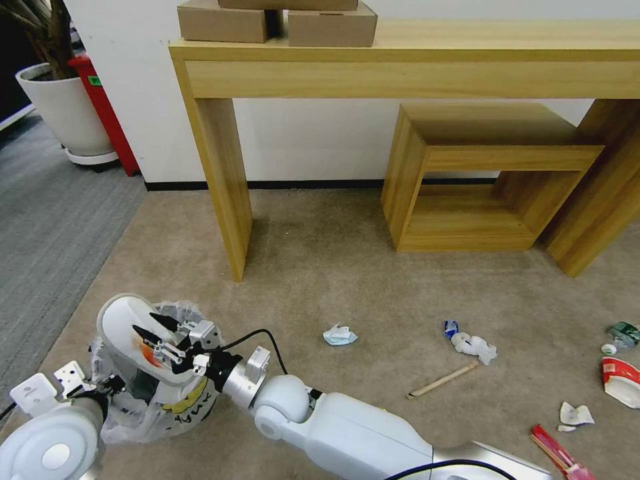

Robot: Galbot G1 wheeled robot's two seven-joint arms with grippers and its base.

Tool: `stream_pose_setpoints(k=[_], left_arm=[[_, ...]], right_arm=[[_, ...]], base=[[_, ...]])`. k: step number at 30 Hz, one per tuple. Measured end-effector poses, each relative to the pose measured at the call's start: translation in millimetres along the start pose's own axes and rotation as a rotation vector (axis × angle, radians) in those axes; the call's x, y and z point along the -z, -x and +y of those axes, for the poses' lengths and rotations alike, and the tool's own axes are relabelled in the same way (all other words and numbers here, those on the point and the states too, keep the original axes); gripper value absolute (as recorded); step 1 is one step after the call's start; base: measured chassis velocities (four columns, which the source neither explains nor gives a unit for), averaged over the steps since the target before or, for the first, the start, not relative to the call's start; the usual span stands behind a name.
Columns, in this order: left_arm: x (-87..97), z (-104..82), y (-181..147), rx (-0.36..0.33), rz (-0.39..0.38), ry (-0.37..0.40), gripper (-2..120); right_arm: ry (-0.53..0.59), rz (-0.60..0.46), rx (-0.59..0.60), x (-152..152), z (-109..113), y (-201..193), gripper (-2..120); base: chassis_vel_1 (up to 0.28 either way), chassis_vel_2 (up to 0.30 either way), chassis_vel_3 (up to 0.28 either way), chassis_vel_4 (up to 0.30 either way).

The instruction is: Pick up the trash bin and place the garbage on the floor into it.

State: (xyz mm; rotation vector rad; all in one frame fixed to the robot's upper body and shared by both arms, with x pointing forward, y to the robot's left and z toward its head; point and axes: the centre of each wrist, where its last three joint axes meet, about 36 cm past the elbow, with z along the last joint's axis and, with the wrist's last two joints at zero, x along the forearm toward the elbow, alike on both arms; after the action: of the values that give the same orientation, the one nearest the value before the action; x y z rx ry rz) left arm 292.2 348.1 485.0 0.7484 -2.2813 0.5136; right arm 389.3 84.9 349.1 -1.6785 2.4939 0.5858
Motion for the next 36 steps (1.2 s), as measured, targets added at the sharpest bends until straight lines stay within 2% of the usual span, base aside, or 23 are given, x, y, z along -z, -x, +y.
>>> stream_pose_setpoints(k=[1,4,6,8,10,12,14,15,17,20,24,26,28,30,33,34,36], left_arm=[[0.0,0.0,0.0,0.000,0.000,0.000,0],[0.3,0.0,0.6,0.001,0.000,-0.002,0],[0.4,0.0,0.7,0.001,0.000,-0.002,0],[-0.1,0.2,1.2,0.002,0.002,-0.004,0],[-0.4,0.2,1.2,0.002,0.003,-0.005,0],[-1.8,-0.3,0.7,-0.001,0.007,-0.006,0],[-1.8,-0.6,0.1,-0.003,0.006,-0.006,0],[-1.6,-1.3,-1.8,-0.007,0.005,-0.003,0],[-1.4,-1.3,-2.6,-0.008,0.004,-0.001,0],[-1.6,-2.0,-6.0,-0.017,0.004,0.003,0],[-3.8,-3.0,-6.9,-0.024,0.006,0.007,0],[-4.2,-3.7,-8.0,-0.028,0.006,0.008,0],[-8.1,-3.0,-13.5,-0.035,0.008,0.011,0],[-8.8,-2.8,-14.2,-0.035,0.009,0.012,0],[-14.2,-4.9,-21.3,-0.049,0.011,0.022,0],[-14.2,-4.9,-21.3,-0.049,0.011,0.022,0],[-21.1,-4.1,-23.9,-0.057,0.020,0.031,0]], right_arm=[[0.000,0.000,0.000,0.0,0.0,0.0,53],[-0.001,-0.004,-0.010,1.7,0.1,4.9,68],[-0.002,-0.006,-0.017,2.6,0.2,6.3,72],[-0.004,-0.006,-0.090,8.8,-0.9,13.3,84],[-0.004,-0.005,-0.115,10.8,-1.6,15.2,85],[-0.025,0.004,-0.281,24.0,-16.2,23.0,96],[-0.035,0.006,-0.317,27.0,-22.0,23.2,98],[-0.061,-0.003,-0.420,37.1,-43.1,17.4,100],[-0.070,-0.004,-0.456,41.4,-51.6,13.0,100],[-0.142,-0.041,-0.581,61.3,-84.8,-20.6,100],[-0.243,-0.104,-0.683,78.5,-104.5,-56.9,100],[-0.251,-0.118,-0.714,84.1,-106.4,-67.4,100],[-0.252,-0.138,-0.794,95.1,-107.2,-100.6,100],[-0.254,-0.137,-0.804,95.9,-107.5,-106.5,100],[-0.314,-0.096,-0.903,106.0,-112.1,-176.3,100],[-0.314,-0.096,-0.903,106.0,-112.1,-176.3,100],[-0.345,-0.064,-0.950,116.2,-107.9,-210.1,100]], base=[[0.000,0.000,0.000,0.000],[0.000,0.000,0.000,0.000],[0.000,0.000,0.000,0.000],[0.000,0.000,0.000,0.000],[0.000,0.000,0.000,0.000],[0.000,0.000,0.000,0.000],[0.000,0.000,0.000,0.000],[0.000,0.000,0.000,0.000],[0.000,0.000,0.000,0.000],[0.000,0.000,0.000,0.000],[0.000,0.000,0.000,0.000],[0.000,0.000,0.000,0.000],[0.000,0.000,0.000,0.000],[0.000,0.000,0.000,0.000],[0.000,0.000,0.000,0.000],[0.000,0.000,0.000,0.000],[0.000,0.000,0.000,0.000]])
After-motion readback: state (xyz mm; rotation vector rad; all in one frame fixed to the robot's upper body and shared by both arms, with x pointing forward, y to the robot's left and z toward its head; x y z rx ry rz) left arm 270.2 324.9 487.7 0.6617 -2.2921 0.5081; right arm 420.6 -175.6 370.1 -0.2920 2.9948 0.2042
